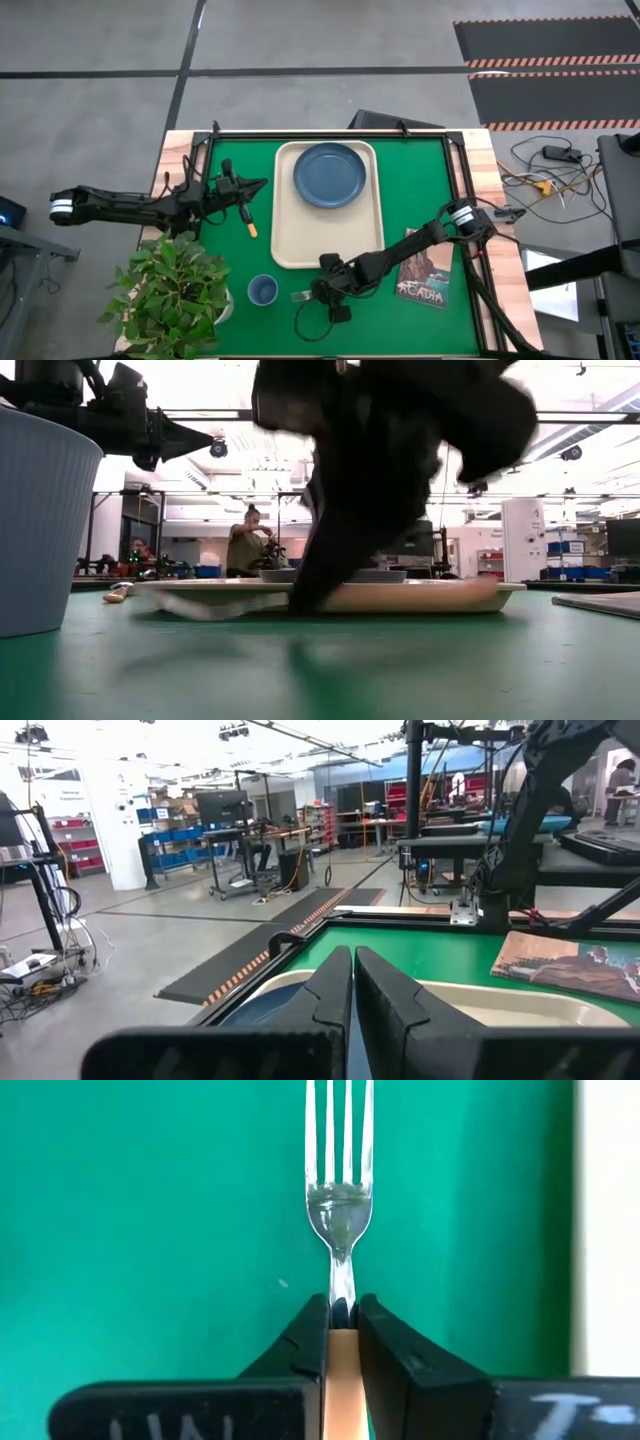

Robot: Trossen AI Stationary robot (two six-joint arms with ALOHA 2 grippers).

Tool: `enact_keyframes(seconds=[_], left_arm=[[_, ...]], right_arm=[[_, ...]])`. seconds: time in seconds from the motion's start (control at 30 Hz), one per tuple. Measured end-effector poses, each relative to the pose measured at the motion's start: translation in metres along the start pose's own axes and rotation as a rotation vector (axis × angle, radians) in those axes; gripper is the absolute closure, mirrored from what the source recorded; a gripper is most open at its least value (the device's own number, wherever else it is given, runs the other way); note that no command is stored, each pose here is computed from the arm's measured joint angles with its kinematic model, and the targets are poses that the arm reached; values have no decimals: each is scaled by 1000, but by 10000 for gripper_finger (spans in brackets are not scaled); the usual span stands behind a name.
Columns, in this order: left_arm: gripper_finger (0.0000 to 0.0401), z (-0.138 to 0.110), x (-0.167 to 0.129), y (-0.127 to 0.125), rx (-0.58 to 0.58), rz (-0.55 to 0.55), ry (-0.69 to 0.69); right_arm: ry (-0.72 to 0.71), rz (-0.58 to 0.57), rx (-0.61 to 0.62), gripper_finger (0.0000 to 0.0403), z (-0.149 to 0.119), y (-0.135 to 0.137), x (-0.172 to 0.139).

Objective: Pick and place plate/cup/fork/spoon on tray
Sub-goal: Put the yellow fork on the white tray to the left side of the blue plate

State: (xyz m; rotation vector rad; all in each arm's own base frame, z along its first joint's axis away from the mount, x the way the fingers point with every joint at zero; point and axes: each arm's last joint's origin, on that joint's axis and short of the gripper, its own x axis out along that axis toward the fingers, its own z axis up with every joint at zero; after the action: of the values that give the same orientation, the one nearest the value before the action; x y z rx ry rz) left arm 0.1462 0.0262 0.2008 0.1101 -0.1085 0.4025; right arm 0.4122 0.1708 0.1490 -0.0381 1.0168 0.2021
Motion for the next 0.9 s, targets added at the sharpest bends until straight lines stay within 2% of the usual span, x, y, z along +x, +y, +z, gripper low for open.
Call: enact_keyframes(seconds=[0.27,0.43,0.57,0.77,0.9], left_arm=[[401,0,0,0,-1,-1,3],[401,0,0,0,-1,0,1],[401,0,0,0,-2,-1,1],[401,-1,0,0,-4,-1,5],[401,-1,0,0,-3,-2,8]], right_arm=[[-55,42,23,376,16,-4,-54],[-48,-60,35,376,19,-26,-80],[-35,-104,25,376,16,-45,-79],[4,-147,41,376,4,-77,-61],[-43,-129,61,376,-1,-93,-53]])
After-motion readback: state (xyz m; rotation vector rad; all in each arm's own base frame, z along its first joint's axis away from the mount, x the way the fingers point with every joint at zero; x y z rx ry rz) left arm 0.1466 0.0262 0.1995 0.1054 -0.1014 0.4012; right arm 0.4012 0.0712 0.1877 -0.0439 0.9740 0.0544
